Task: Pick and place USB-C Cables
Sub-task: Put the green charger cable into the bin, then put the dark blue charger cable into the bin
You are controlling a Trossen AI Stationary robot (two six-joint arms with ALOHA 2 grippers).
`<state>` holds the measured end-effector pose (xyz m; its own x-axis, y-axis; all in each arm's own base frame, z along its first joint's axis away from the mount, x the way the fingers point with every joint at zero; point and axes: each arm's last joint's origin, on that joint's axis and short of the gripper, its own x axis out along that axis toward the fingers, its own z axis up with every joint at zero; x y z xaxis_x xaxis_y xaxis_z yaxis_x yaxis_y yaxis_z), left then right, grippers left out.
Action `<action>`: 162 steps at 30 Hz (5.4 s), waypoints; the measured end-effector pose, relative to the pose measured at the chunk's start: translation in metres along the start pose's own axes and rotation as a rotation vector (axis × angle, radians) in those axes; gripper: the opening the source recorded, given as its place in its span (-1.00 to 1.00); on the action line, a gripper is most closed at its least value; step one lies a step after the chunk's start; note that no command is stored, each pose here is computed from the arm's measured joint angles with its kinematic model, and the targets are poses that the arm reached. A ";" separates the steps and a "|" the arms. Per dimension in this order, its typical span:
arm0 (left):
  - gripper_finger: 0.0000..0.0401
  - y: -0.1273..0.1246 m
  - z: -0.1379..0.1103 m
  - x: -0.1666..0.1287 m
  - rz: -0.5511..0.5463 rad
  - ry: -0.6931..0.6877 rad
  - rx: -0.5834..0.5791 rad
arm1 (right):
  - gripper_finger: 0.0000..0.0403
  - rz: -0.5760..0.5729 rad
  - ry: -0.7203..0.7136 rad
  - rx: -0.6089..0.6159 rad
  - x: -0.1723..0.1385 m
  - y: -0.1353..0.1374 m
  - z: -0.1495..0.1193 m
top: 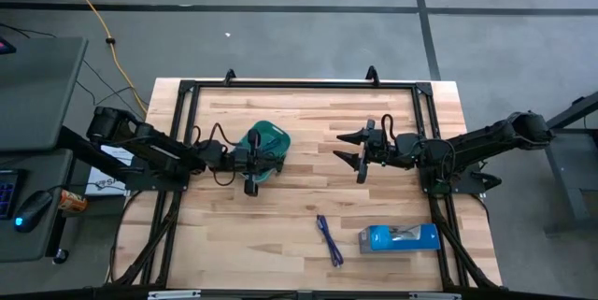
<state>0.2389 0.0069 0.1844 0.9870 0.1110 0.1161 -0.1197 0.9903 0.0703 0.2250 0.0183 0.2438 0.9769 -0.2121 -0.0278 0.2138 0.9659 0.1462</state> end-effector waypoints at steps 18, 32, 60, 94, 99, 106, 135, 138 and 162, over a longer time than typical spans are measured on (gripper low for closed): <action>-1.00 0.003 0.004 0.027 0.490 0.494 0.100 | 0.13 -0.001 0.007 -0.002 0.000 0.000 -0.001; -1.00 0.004 0.000 0.018 0.678 0.761 0.075 | 0.13 -0.001 0.007 0.000 0.000 0.000 -0.001; -1.00 0.011 -0.025 0.035 0.672 1.170 -0.176 | 0.13 -0.001 0.007 0.001 0.000 0.000 -0.001; -0.96 0.013 -0.042 0.047 0.609 1.312 -0.176 | 0.13 -0.002 0.010 -0.001 0.000 0.000 -0.001; -0.83 0.009 -0.043 0.046 0.572 1.326 -0.145 | 0.13 -0.002 0.010 -0.001 0.000 0.000 -0.001; -0.61 0.003 -0.043 0.046 0.555 1.321 -0.098 | 0.13 -0.002 0.010 -0.001 0.000 0.000 -0.001; -0.23 0.001 0.006 0.043 0.667 1.068 0.011 | 0.13 -0.003 0.015 -0.004 0.000 0.000 -0.001; -0.23 -0.011 0.021 0.041 0.662 0.972 0.075 | 0.13 -0.003 0.015 -0.004 0.000 0.000 -0.001; -0.23 -0.008 0.036 -0.032 0.019 0.186 -0.106 | 0.13 -0.002 0.014 0.006 0.000 0.000 -0.001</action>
<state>0.2041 -0.0074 0.2159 0.9887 0.1333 -0.0690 -0.1359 0.9901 -0.0355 0.2249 0.0184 0.2424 0.9764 -0.2119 -0.0416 0.2158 0.9645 0.1523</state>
